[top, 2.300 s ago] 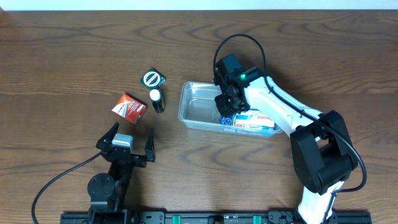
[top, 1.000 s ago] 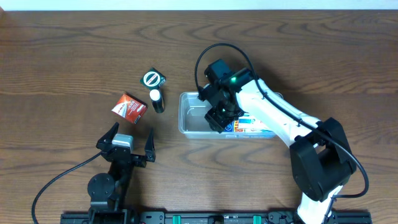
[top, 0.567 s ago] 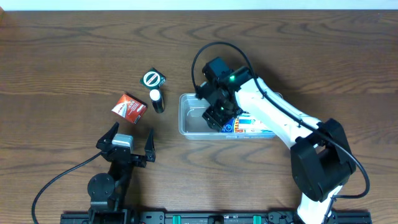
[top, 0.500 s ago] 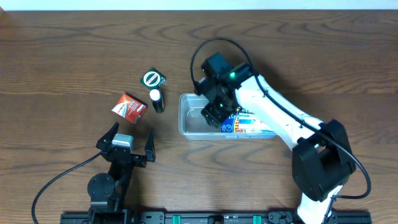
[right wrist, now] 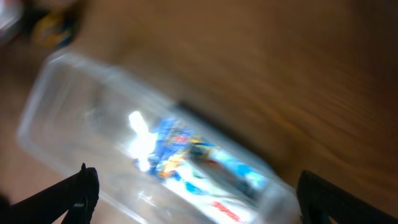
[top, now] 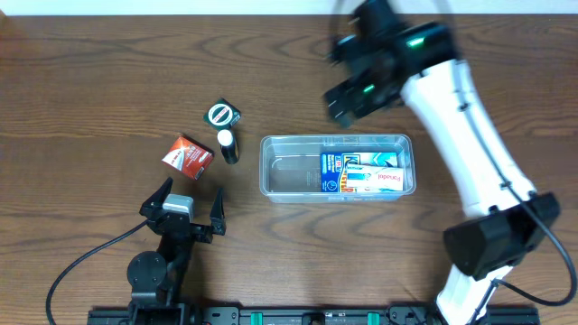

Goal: Pack container

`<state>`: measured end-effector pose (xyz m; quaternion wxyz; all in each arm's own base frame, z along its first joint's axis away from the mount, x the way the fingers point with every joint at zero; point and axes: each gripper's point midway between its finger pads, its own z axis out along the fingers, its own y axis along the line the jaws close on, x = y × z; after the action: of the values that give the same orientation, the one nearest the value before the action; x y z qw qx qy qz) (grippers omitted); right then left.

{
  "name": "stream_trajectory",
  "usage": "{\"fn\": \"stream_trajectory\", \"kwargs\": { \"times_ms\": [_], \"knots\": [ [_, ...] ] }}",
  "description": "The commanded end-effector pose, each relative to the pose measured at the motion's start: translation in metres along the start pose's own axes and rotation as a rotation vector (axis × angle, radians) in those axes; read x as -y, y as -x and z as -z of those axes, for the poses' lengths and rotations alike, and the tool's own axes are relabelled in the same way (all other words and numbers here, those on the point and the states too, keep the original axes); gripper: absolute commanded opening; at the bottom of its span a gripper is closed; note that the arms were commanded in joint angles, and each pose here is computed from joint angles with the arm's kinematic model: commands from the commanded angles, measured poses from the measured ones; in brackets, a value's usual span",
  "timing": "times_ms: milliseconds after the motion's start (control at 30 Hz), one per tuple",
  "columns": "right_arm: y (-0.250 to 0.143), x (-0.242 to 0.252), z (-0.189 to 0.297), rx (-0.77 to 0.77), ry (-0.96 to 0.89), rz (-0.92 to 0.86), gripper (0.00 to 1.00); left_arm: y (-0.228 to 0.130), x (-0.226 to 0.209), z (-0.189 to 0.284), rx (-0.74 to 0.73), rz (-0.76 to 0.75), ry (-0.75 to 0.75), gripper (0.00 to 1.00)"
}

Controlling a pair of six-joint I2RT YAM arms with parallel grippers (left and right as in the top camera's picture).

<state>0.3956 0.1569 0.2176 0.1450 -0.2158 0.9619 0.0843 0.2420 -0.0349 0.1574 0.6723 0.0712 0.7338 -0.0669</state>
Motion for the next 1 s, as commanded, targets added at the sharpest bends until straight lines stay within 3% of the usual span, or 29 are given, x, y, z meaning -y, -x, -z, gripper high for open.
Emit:
{"fn": "stream_trajectory", "kwargs": {
  "times_ms": [0, 233, 500, 967],
  "knots": [
    [-0.004, 0.057, 0.025, 0.049, -0.071, -0.189, 0.99, -0.015, 0.000, -0.001, -0.044, -0.005, -0.002, 0.98],
    [-0.048, 0.158, 0.047, 0.028, -0.156, -0.458, 0.99, -0.015, 0.000, -0.001, -0.044, -0.005, -0.002, 0.98],
    [-0.095, 0.230, 0.069, 0.025, -0.263, -0.647, 0.99, -0.015, 0.000, -0.001, -0.044, -0.005, -0.002, 0.98],
    [-0.125, 0.265, 0.083, 0.033, -0.299, -0.759, 0.99, -0.015, 0.000, -0.001, -0.044, -0.005, -0.002, 0.98]
  ]
}}
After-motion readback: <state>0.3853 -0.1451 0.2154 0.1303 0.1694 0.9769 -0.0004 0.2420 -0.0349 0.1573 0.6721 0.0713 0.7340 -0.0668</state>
